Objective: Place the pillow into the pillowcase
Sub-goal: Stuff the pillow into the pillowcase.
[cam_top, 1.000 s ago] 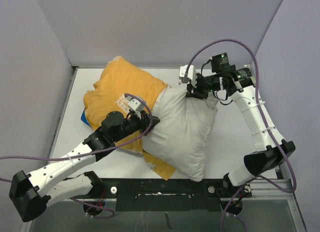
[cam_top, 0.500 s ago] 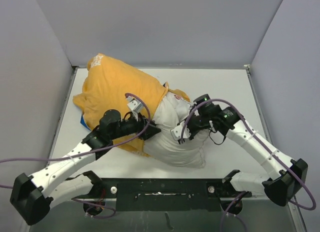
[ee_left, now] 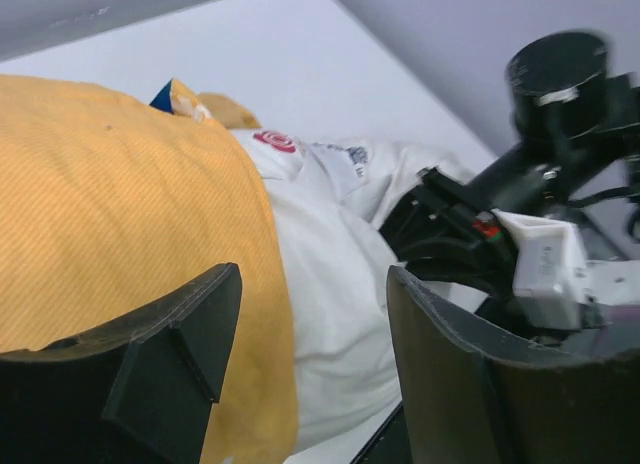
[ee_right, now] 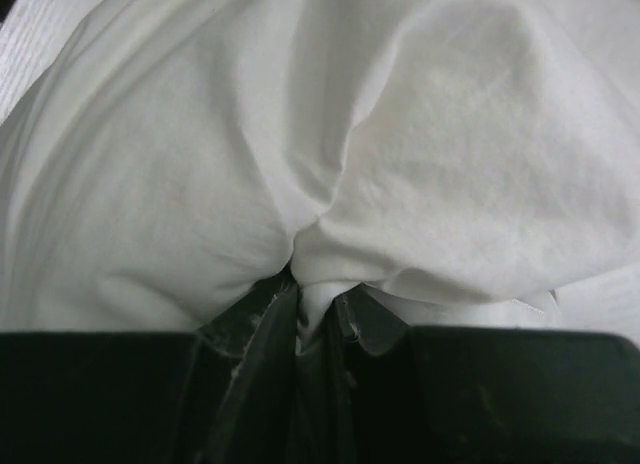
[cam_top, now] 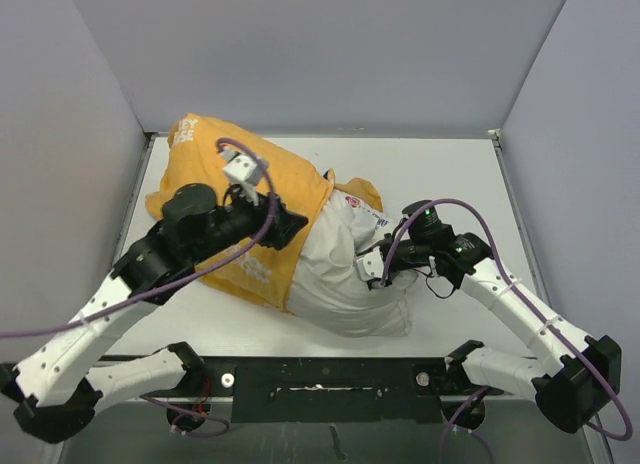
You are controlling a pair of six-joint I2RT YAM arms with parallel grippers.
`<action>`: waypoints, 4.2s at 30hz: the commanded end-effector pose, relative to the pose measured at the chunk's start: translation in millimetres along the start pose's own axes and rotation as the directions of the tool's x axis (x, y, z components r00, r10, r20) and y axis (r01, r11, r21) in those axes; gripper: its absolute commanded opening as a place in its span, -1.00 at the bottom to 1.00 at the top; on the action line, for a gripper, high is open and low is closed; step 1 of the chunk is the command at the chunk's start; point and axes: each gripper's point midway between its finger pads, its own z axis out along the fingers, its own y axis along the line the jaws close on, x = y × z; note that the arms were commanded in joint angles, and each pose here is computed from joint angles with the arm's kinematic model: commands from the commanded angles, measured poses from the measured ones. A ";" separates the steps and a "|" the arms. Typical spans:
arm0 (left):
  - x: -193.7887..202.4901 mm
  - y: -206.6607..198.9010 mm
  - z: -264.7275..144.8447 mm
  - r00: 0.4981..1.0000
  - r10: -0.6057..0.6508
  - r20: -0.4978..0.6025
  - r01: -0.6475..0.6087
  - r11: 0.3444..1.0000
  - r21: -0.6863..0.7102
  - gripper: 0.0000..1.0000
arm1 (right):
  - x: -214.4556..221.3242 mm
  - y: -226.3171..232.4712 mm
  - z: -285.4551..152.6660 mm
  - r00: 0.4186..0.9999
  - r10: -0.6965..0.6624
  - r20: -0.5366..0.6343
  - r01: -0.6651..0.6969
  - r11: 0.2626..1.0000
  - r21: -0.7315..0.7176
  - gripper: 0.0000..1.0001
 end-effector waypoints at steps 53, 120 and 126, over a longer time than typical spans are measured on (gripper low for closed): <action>44.4 111.0 200.0 0.787 0.469 -0.400 -0.598 0.737 -0.314 0.07 | -17.9 60.5 6.9 0.940 0.294 0.172 -0.260 0.946 -0.195 -0.93; -83.1 -55.5 123.6 0.913 -0.306 0.268 0.187 0.901 0.392 -1.00 | 46.2 -27.0 -39.0 0.861 0.498 0.103 -0.504 0.863 0.043 0.69; -98.3 -143.7 129.7 0.921 -0.319 0.225 0.148 0.818 0.556 -1.00 | -43.6 -136.1 -42.0 0.787 0.465 0.405 -0.543 0.834 0.099 -0.98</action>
